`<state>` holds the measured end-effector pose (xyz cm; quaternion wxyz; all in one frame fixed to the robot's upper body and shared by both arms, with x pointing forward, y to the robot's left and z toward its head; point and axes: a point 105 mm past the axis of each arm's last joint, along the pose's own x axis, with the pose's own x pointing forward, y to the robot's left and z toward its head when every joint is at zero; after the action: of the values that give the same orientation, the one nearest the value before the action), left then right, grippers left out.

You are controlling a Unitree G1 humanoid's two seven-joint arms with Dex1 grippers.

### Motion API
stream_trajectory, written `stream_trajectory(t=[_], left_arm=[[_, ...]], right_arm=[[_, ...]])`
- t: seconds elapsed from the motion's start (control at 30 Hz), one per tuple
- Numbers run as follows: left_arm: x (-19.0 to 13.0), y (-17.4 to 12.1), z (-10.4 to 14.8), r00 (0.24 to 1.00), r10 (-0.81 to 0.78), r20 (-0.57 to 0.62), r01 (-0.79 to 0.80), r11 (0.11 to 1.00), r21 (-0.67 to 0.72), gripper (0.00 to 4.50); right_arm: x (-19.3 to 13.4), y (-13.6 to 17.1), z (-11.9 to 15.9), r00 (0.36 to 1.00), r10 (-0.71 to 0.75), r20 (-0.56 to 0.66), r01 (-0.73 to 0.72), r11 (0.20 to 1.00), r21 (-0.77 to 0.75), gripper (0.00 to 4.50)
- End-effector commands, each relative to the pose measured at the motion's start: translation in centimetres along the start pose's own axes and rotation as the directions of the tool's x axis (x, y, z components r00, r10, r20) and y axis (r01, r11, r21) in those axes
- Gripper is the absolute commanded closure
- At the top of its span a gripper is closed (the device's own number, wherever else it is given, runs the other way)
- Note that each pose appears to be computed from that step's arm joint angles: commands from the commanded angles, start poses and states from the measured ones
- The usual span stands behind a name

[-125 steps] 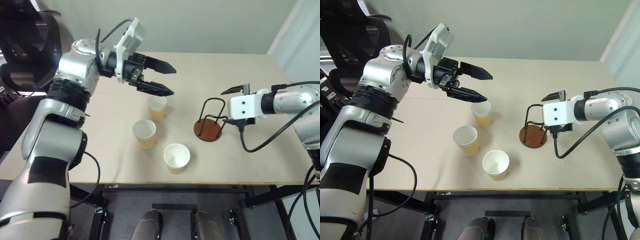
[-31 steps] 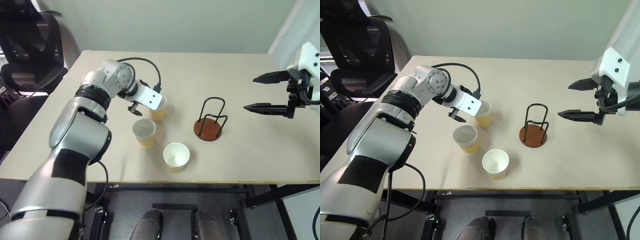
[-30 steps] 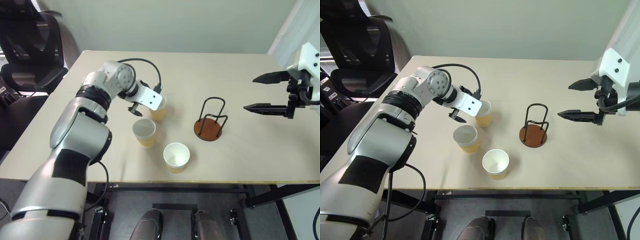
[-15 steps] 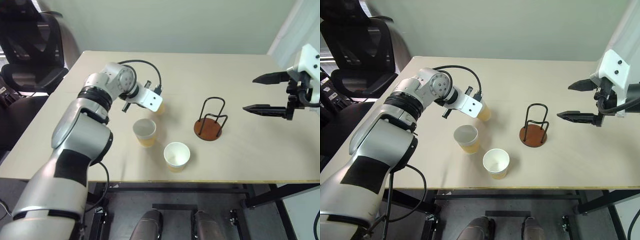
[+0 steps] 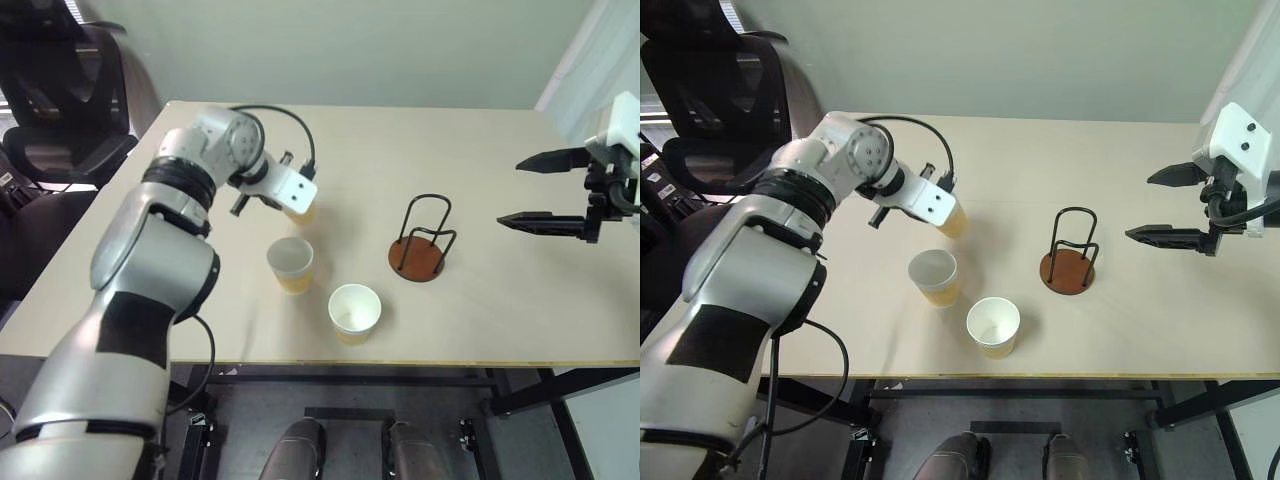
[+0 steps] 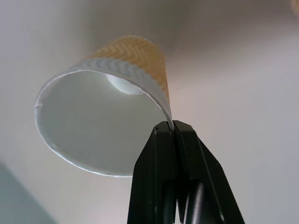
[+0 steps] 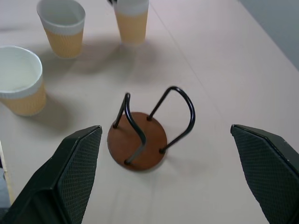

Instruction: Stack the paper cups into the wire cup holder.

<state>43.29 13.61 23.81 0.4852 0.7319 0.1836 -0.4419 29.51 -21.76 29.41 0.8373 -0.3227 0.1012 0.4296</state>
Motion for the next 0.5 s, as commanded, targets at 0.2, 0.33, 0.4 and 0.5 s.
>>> stream_trajectory(t=[0.2, 0.33, 0.4, 0.5], left_arm=[[-5.3, 4.5, 3.8, 0.991, 0.074, 0.115, -0.077, 0.997, 0.023, 4.45], [-6.9, 5.7, 7.3, 0.97, 0.055, 0.238, -0.073, 0.995, 0.065, 4.45], [-8.0, 6.3, 10.1, 0.941, 0.026, 0.337, -0.069, 0.991, 0.115, 4.45], [-9.4, 6.6, 13.1, 0.901, -0.022, 0.433, -0.065, 0.981, 0.185, 4.45]], right_arm=[[-1.2, -0.3, -0.3, 0.999, -0.028, -0.024, 0.028, 1.0, -0.015, 0.0], [-1.4, -0.3, -0.5, 0.999, -0.026, -0.035, 0.026, 1.0, -0.01, 0.0], [-1.5, -0.4, -0.5, 0.999, -0.026, -0.039, 0.026, 1.0, -0.009, 0.0], [-1.7, -0.3, -0.4, 0.999, -0.026, -0.042, 0.025, 1.0, -0.008, 0.0]])
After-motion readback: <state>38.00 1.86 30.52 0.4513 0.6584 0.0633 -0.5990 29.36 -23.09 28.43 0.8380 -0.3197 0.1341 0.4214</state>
